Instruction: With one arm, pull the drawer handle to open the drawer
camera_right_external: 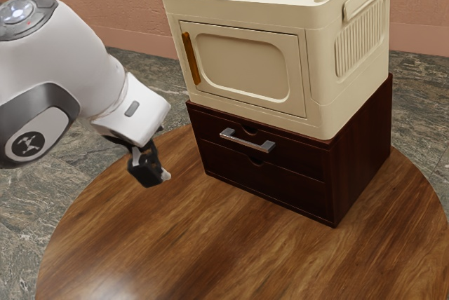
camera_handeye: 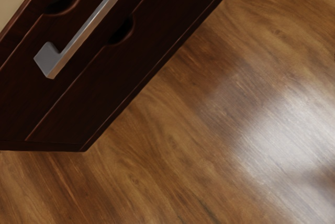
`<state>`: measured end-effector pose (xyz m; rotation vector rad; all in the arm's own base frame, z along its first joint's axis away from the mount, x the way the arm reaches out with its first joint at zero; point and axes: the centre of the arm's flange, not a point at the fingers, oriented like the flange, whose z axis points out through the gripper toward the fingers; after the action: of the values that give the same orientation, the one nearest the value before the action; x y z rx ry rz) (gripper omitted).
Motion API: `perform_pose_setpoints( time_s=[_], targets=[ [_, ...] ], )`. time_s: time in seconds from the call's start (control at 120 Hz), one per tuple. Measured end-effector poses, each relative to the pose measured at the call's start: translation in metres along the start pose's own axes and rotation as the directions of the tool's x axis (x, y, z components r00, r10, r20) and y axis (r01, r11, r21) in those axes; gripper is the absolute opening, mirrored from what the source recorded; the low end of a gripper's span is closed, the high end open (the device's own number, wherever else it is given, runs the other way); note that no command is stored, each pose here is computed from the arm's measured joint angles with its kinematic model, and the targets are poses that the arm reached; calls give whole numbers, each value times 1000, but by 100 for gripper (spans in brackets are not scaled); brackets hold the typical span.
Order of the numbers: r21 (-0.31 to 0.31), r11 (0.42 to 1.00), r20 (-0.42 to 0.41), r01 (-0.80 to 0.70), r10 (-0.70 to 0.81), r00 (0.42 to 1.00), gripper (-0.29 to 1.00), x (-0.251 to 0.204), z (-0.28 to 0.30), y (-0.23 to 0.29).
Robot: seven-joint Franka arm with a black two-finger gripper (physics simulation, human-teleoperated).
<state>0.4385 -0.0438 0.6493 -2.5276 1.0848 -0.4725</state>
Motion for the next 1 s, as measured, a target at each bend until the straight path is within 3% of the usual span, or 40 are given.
perform_pose_setpoints(
  time_s=[0.208, 0.408, 0.633, 0.792, 1.0],
  targets=[
    [66, 978, -93, -199, 205, 974, 70, 31, 6, 21],
    [117, 927, -47, -356, 363, 931, 70, 69, 48, 2],
    [152, 864, -7, -480, 486, 874, 70, 61, 70, 3],
    [181, 831, -45, -525, 541, 840, 70, 57, 85, -6],
    [187, 780, -18, -598, 611, 791, 70, 72, 112, -4]
  ],
)
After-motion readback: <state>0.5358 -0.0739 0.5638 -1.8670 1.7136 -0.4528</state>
